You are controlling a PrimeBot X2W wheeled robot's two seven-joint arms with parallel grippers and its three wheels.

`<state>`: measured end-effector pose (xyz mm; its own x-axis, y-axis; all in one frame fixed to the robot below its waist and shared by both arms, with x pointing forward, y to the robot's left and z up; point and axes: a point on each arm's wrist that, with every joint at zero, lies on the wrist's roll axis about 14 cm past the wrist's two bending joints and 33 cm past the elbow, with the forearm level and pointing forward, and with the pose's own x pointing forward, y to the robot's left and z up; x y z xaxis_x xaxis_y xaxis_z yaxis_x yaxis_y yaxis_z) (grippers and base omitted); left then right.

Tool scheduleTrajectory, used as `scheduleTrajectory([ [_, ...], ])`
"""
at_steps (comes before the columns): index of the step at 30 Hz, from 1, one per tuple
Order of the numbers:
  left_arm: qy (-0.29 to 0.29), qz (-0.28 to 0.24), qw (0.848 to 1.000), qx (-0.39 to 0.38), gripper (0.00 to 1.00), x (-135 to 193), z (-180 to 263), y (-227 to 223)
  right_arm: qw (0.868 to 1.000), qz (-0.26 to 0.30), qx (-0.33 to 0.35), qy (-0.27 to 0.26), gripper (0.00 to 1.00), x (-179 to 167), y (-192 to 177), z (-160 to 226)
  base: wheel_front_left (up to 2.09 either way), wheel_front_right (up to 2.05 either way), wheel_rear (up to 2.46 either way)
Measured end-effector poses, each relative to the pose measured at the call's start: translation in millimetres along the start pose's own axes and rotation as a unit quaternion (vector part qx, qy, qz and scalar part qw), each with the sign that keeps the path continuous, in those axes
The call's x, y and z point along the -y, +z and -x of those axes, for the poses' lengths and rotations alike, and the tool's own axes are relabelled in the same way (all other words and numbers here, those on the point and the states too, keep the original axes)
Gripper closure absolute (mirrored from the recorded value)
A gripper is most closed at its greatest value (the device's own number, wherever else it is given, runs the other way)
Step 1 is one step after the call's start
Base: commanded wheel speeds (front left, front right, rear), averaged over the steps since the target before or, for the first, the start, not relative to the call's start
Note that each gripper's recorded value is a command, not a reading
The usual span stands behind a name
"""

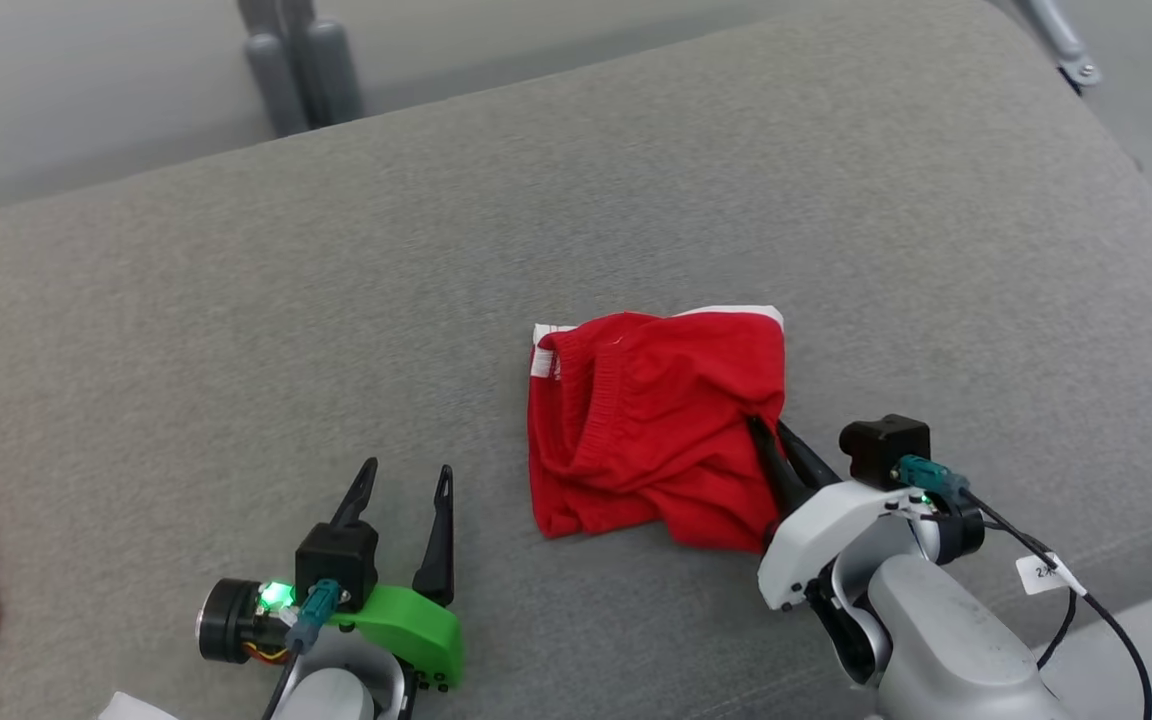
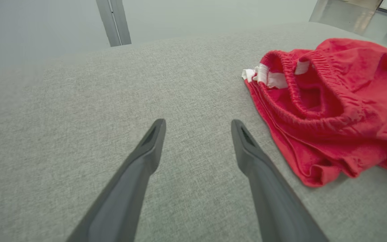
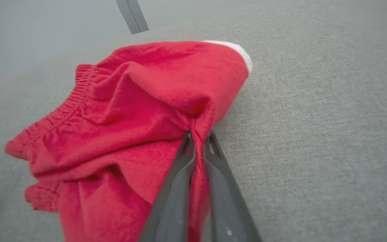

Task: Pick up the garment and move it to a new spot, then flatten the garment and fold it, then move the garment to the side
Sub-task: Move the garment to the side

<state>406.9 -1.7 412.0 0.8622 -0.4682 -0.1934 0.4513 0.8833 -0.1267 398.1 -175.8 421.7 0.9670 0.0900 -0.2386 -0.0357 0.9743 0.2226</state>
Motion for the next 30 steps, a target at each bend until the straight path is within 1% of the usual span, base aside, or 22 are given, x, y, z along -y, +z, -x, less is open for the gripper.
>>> scheduleTrajectory([
  [3,-0.032,-0.004,0.999,0.001,0.00,20,-9,1,1.000,-0.002,0.008,-0.018,1.00,12,4,14,0.00,0.00,0.00],
  [4,-0.057,-0.007,0.998,0.001,0.00,36,-14,2,0.999,-0.002,0.014,-0.032,1.00,21,7,23,0.00,0.00,0.00],
  [8,-0.101,-0.010,0.995,0.002,0.00,64,-22,3,0.998,-0.003,0.022,-0.061,1.00,39,11,39,0.00,0.00,0.00],
  [14,-0.143,-0.014,0.990,0.003,0.00,90,-29,3,0.995,0.017,0.017,-0.092,1.00,60,11,51,0.00,0.00,0.00],
  [17,-0.149,-0.018,0.989,0.000,0.00,91,-29,-1,0.995,0.033,0.016,-0.098,1.00,67,16,46,0.00,0.00,0.00],
  [21,-0.140,-0.020,0.990,0.002,0.00,83,-32,-1,0.992,0.073,0.017,-0.105,1.00,84,31,34,0.00,0.00,0.00],
  [26,-0.125,-0.023,0.992,0.007,0.00,67,-38,-1,0.985,0.132,0.008,-0.115,1.00,112,53,12,0.00,0.00,0.00],
  [30,-0.107,-0.027,0.994,0.012,0.00,50,-43,0,0.975,0.171,-0.007,-0.142,1.00,147,71,-5,0.00,0.00,0.00],
])
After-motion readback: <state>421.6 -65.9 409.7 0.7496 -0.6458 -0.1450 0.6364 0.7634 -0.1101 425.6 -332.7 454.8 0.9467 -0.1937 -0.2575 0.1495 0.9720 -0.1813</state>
